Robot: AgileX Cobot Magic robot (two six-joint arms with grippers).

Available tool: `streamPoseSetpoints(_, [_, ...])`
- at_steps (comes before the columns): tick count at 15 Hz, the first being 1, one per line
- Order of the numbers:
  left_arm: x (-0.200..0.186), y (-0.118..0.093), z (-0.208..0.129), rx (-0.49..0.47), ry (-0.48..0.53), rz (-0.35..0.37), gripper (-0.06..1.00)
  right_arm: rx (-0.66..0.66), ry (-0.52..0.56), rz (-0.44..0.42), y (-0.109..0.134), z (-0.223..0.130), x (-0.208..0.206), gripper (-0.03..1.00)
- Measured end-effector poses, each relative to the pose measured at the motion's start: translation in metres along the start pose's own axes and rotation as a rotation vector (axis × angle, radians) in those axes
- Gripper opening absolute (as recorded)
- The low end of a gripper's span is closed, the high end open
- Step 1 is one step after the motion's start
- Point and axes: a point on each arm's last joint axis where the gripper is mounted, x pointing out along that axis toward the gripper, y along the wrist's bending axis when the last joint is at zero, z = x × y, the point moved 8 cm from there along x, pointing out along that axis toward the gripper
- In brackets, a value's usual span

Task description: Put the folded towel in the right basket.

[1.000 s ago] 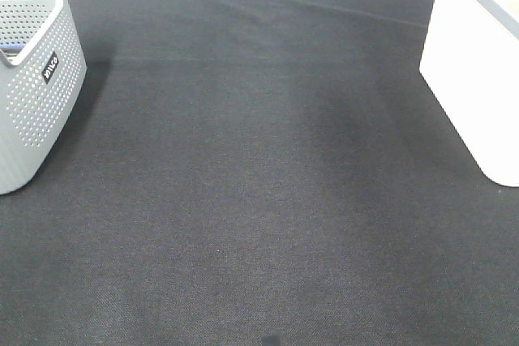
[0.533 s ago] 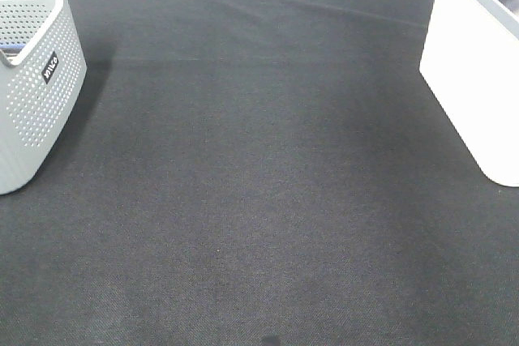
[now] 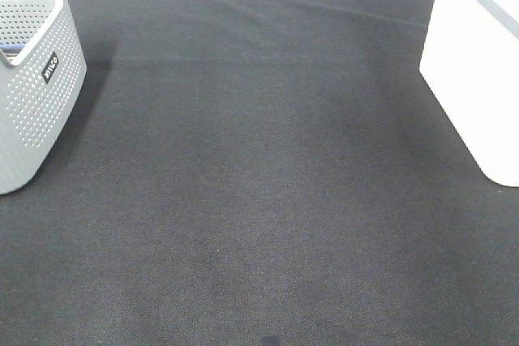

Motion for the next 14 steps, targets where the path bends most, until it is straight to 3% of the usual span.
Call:
streamPoseSetpoints(1, [0.000, 0.000, 0.000, 0.000, 0.000, 0.000, 0.97, 0.000, -0.002, 0.007, 0.001, 0.000, -0.001, 0.68])
streamPoseSetpoints(4, [0.000, 0.000, 0.000, 0.000, 0.000, 0.000, 0.97, -0.041, -0.017, 0.058, 0.030, 0.002, -0.010, 0.71])
streamPoseSetpoints(11, [0.000, 0.000, 0.000, 0.000, 0.000, 0.000, 0.97, -0.308, -0.152, 0.196, 0.167, -0.012, -0.095, 0.71])
streamPoseSetpoints(14, [0.000, 0.000, 0.000, 0.000, 0.000, 0.000, 0.97, -0.363, -0.176, 0.193, 0.193, -0.033, -0.126, 0.71])
